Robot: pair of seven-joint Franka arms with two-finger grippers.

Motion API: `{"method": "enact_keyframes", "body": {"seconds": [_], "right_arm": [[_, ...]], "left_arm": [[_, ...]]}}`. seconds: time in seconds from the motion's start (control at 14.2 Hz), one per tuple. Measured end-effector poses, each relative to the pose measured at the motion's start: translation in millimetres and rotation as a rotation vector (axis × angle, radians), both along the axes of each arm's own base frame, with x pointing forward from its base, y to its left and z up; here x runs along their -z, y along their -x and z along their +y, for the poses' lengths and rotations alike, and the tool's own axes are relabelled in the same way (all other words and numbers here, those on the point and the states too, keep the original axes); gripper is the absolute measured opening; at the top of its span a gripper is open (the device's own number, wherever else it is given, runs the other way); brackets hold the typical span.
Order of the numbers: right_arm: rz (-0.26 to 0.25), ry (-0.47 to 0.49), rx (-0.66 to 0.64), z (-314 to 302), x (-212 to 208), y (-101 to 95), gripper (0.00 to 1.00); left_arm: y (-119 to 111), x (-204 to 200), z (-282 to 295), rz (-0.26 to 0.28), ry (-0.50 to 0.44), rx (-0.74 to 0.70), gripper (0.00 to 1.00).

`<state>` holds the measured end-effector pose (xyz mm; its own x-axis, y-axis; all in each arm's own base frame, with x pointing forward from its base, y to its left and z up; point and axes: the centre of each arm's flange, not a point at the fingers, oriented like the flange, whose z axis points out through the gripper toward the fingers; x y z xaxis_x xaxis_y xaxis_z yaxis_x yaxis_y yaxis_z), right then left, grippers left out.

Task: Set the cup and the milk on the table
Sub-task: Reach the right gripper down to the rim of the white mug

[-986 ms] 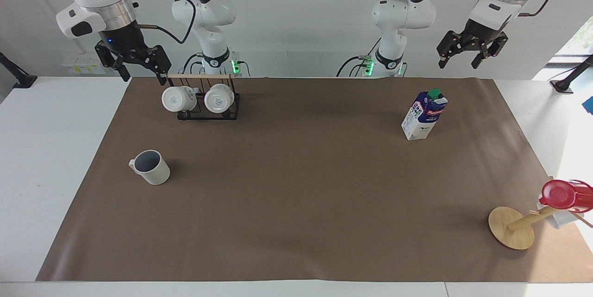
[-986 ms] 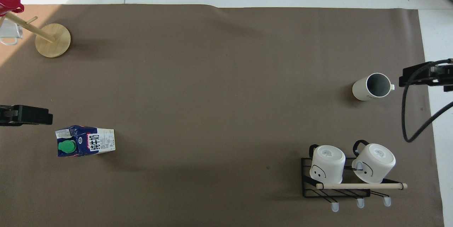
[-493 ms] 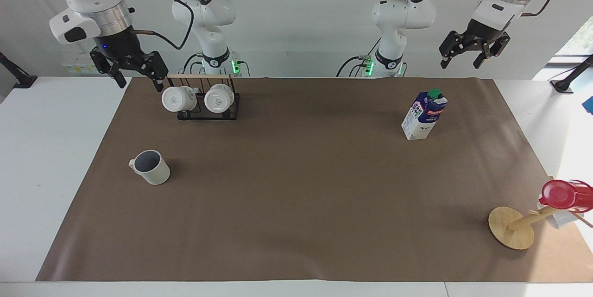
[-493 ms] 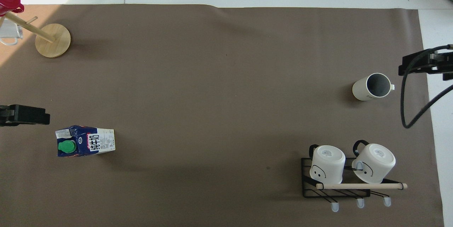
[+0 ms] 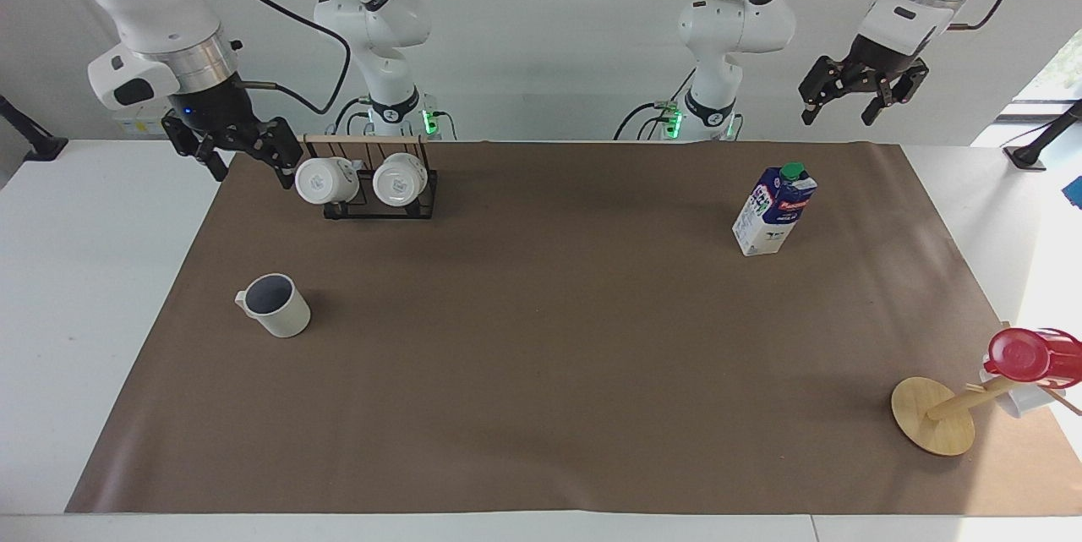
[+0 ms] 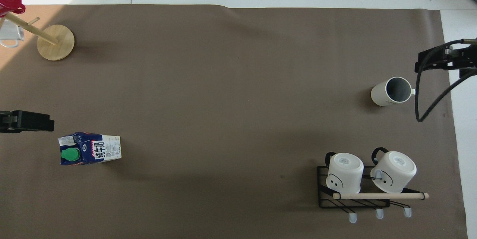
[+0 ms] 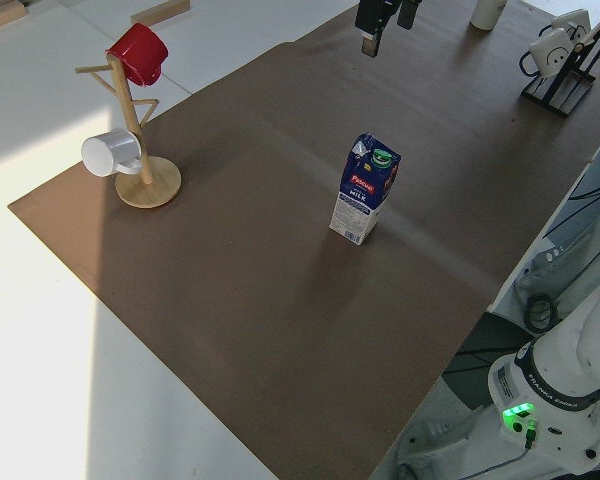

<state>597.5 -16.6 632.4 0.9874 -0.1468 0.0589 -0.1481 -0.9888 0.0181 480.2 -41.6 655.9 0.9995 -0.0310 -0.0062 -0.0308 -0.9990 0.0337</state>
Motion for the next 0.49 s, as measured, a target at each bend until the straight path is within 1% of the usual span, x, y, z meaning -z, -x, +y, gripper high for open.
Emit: {"method": "enact_keyframes", "body": {"seconds": [0.21, 0.28, 0.35, 0.49], "right_arm": [[0.005, -0.001, 0.011, -8.2, 21.5, -15.2, 1.0], [-0.002, 0.0, 0.017, -13.3, 27.8, -20.7, 1.0], [-0.004, 0.0, 0.017, -16.6, 34.4, -24.5, 1.0], [0.008, 0.0, 0.0, -19.5, 52.1, -27.8, 1.0]], "left_arm": [[0.1, 0.0, -0.7, 0.0, 0.0, 0.003, 1.0], [0.1, 0.0, -1.0, 0.0, 0.0, 0.004, 1.0], [0.2, 0.0, -1.8, 0.0, -0.001, 0.006, 1.0], [0.3, 0.1, -3.3, 0.0, -0.001, 0.009, 1.0]]}}
